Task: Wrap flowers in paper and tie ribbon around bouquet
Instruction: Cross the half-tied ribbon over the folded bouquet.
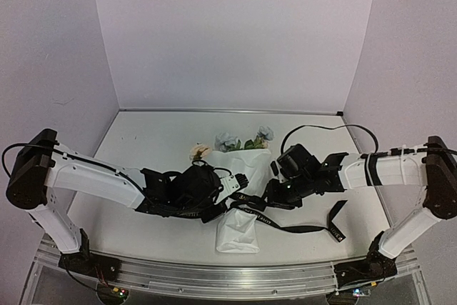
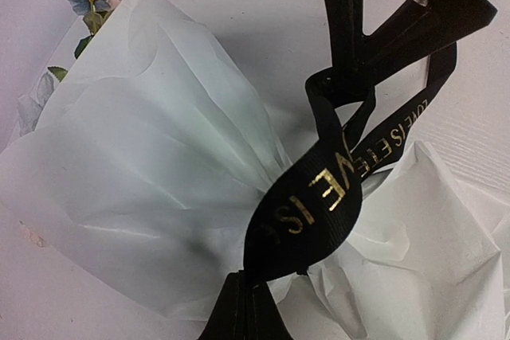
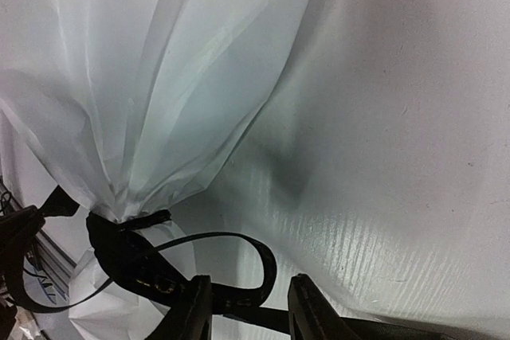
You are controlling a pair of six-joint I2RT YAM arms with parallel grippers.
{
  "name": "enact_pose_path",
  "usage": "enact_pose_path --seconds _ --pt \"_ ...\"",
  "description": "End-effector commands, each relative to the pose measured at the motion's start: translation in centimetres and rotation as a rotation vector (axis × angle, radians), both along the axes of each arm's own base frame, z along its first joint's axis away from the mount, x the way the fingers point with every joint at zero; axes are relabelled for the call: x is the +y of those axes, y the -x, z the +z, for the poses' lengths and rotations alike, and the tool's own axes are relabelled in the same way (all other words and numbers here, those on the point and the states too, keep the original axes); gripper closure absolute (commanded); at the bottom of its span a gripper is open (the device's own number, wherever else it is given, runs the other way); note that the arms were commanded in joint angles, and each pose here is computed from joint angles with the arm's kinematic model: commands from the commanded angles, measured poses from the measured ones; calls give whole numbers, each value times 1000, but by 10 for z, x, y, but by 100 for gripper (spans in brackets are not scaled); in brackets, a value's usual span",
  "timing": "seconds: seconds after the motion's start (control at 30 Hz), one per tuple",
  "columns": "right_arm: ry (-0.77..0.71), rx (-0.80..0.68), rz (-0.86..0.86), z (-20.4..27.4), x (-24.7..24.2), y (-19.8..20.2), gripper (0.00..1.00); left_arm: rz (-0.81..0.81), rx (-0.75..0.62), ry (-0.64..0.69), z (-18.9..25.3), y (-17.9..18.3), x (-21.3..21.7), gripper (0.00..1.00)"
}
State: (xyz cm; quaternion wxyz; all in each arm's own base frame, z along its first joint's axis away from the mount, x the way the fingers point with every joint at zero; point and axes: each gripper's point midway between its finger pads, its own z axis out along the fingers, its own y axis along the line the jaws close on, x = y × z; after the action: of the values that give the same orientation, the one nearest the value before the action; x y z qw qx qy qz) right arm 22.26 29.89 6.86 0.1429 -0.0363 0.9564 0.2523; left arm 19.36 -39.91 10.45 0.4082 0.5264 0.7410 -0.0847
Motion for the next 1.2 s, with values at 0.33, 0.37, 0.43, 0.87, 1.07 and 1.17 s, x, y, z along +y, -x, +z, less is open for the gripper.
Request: enact_pose_path --seconds 0.33,0.37,0.43,0.87,1.07,1.17 --pt "-63 66 -112 0 6 0 70 19 -19 54 8 -3 -5 100" --pt "-61 66 -116 -1 5 -1 70 19 -18 53 7 -3 -5 100" --pt "-49 74 -127 -4 3 0 70 19 -16 49 5 -3 -4 100" --pt "-28 97 -144 -11 3 1 78 17 -8 47 3 -1 -3 100" --pt "-43 75 -127 3 2 5 100 23 -6 59 3 -2 -4 99" --pt "-30 50 -102 13 -2 11 100 25 -14 86 9 -3 -6 98"
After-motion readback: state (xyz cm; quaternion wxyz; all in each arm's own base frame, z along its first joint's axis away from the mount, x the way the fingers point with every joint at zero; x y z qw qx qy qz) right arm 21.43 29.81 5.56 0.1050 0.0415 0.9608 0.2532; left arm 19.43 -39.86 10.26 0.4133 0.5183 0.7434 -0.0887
